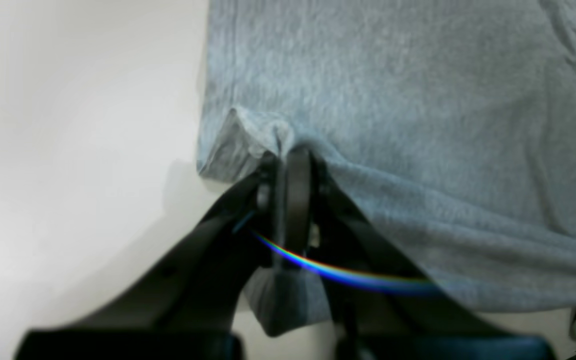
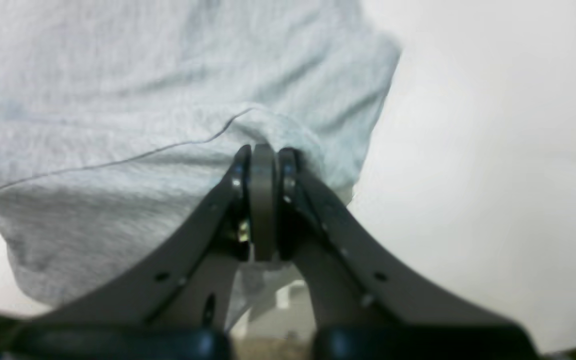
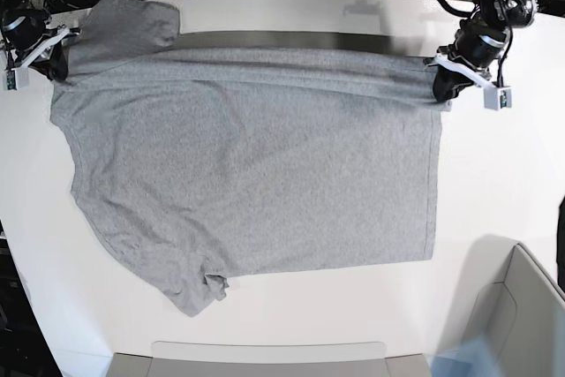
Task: Fold the T-shirt properly
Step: 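Lift the hem with both grippers and fold it toward the collar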
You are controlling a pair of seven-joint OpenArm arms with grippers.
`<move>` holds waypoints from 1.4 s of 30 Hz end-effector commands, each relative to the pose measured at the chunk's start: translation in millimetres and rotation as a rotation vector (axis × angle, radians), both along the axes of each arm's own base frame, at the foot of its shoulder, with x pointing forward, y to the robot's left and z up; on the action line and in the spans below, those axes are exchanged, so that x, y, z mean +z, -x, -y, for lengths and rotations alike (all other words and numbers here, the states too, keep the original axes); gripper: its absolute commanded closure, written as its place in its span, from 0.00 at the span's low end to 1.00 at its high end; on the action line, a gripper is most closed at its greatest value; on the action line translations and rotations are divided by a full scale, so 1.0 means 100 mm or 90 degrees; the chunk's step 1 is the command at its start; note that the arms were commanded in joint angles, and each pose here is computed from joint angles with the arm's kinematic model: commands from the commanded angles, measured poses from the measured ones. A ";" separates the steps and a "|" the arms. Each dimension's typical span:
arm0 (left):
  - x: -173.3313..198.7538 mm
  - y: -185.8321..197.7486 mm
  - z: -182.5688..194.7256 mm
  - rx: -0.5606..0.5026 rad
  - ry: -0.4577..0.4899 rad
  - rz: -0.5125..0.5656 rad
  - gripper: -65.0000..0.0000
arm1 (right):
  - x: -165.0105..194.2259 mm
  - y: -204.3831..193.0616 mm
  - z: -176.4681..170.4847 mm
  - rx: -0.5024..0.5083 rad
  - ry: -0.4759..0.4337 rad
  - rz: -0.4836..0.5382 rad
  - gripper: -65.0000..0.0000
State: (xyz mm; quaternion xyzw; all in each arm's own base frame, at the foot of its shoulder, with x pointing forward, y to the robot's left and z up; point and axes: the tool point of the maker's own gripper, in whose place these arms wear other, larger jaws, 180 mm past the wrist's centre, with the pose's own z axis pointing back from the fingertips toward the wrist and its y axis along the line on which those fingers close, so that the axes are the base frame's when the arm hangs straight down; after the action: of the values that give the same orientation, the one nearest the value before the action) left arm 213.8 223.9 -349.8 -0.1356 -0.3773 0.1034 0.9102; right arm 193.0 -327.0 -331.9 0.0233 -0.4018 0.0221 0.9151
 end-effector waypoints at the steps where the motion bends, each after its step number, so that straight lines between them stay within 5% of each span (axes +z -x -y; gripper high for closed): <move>1: 0.14 -0.11 -0.06 0.005 -0.012 0.036 1.00 | 0.16 -0.11 0.04 0.015 0.024 0.032 1.00; 16: -0.04 -0.59 -0.36 0.111 0.057 0.014 1.00 | 0.25 -0.95 -0.06 0.086 0.137 -0.011 1.00; 34: -0.18 -1.23 -0.44 0.152 0.146 0.015 1.00 | -0.08 -1.65 -0.12 0.104 0.056 -0.041 1.00; 42: -0.23 -1.38 -0.59 0.162 0.080 -0.007 1.00 | -0.11 -1.90 -0.20 0.115 0.035 -0.038 1.00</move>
State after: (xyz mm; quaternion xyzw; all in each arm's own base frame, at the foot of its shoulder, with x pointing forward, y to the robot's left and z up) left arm 339.6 271.1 -390.9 -0.1554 -0.3481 0.2478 0.8907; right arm 368.6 -298.0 -367.1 0.0481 -0.3373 0.1058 0.9342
